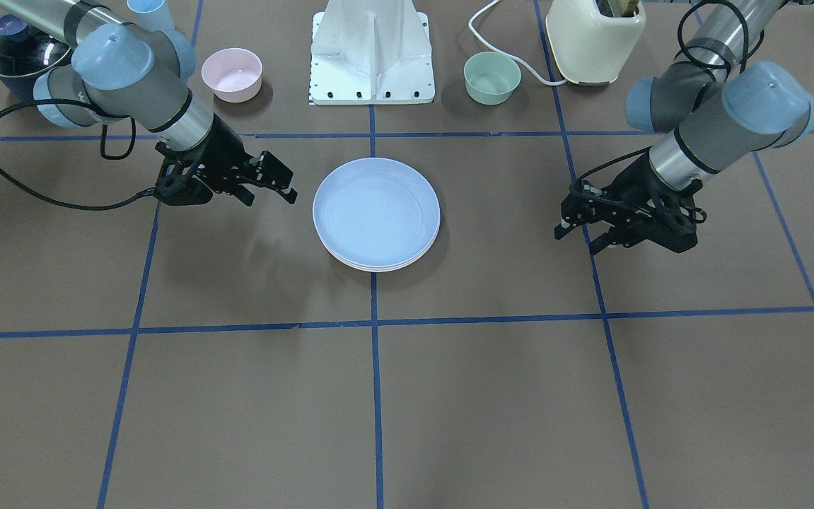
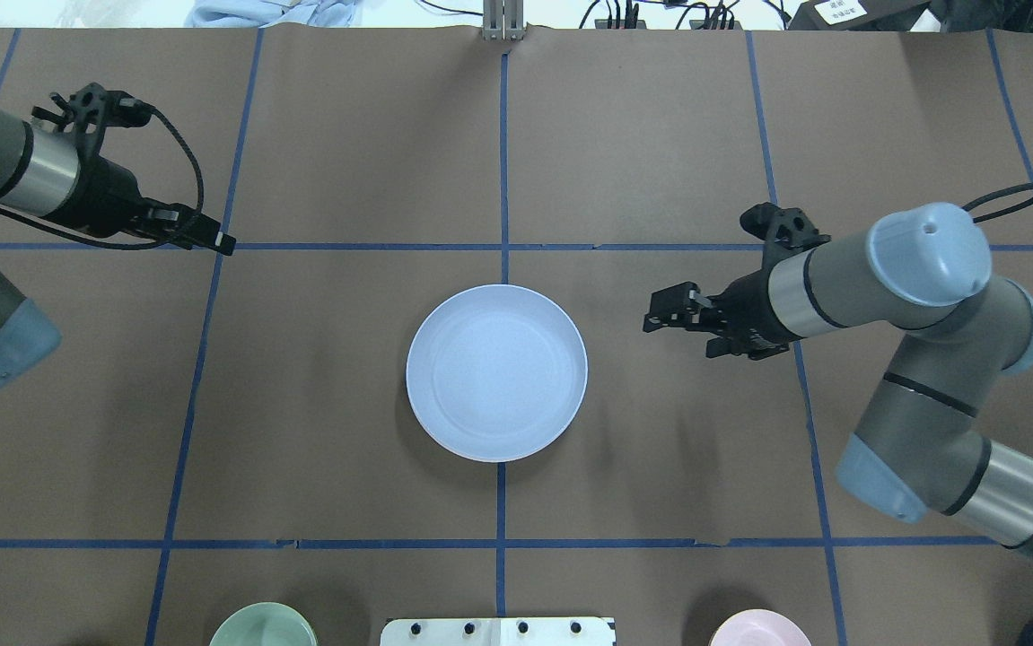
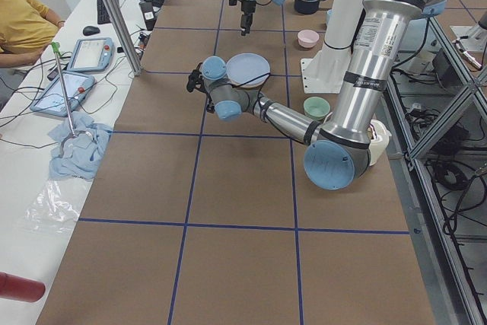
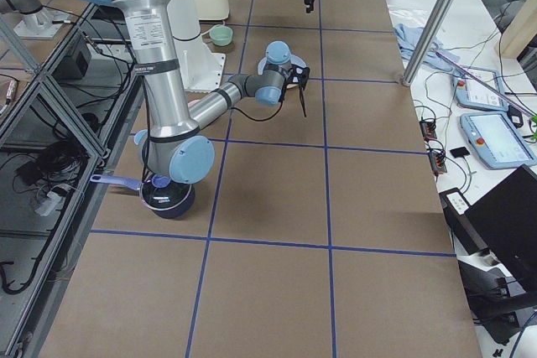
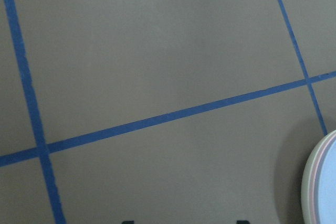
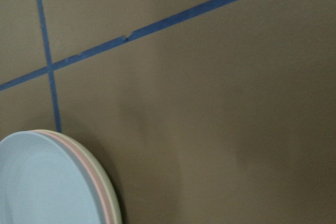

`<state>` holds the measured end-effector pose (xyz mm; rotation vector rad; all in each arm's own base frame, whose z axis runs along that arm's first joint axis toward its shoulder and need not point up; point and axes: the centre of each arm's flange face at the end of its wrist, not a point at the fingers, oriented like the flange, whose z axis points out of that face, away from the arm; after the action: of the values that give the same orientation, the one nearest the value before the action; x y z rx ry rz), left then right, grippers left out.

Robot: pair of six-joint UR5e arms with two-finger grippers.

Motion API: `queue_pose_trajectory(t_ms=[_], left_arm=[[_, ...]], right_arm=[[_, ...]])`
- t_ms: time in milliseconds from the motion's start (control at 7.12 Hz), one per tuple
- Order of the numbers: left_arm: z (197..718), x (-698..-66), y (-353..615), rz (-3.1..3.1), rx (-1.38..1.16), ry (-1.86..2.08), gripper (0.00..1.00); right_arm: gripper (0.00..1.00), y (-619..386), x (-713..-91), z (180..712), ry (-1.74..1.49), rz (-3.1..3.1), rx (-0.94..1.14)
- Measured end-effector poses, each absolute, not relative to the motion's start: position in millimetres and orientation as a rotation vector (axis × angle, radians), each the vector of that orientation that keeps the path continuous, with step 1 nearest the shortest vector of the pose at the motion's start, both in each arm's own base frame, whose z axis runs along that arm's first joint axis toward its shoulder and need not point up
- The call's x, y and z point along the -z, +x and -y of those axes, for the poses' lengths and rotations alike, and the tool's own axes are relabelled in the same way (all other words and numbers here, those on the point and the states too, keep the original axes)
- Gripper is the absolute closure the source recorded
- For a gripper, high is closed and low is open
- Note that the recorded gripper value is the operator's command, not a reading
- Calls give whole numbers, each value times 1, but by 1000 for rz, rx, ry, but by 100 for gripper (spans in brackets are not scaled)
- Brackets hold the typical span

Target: Stack three plates with pink and blue

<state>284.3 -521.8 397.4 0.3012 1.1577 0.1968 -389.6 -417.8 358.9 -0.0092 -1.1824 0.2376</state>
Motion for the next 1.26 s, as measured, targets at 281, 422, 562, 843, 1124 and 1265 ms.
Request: queue_pose_trajectory(t_ms=[281, 422, 562, 843, 1124, 1265], left_arm=[[523, -442, 229, -1107, -255, 351, 29], [523, -469, 192, -1069, -287, 390, 29], [522, -494, 159, -1028, -316, 422, 29], [526, -530, 102, -937, -366, 452, 29], [536, -566, 40, -850, -398, 462, 29], [538, -582, 18, -826, -406, 464, 29]], right_arm=[[0, -316, -423, 429, 44, 1106, -143], [0, -271, -459, 432, 69, 1070, -90], [0, -229, -489, 431, 93, 1040, -52], [0, -151, -543, 420, 135, 991, -5], [0, -105, -579, 411, 162, 959, 20], [0, -95, -588, 409, 163, 953, 17]])
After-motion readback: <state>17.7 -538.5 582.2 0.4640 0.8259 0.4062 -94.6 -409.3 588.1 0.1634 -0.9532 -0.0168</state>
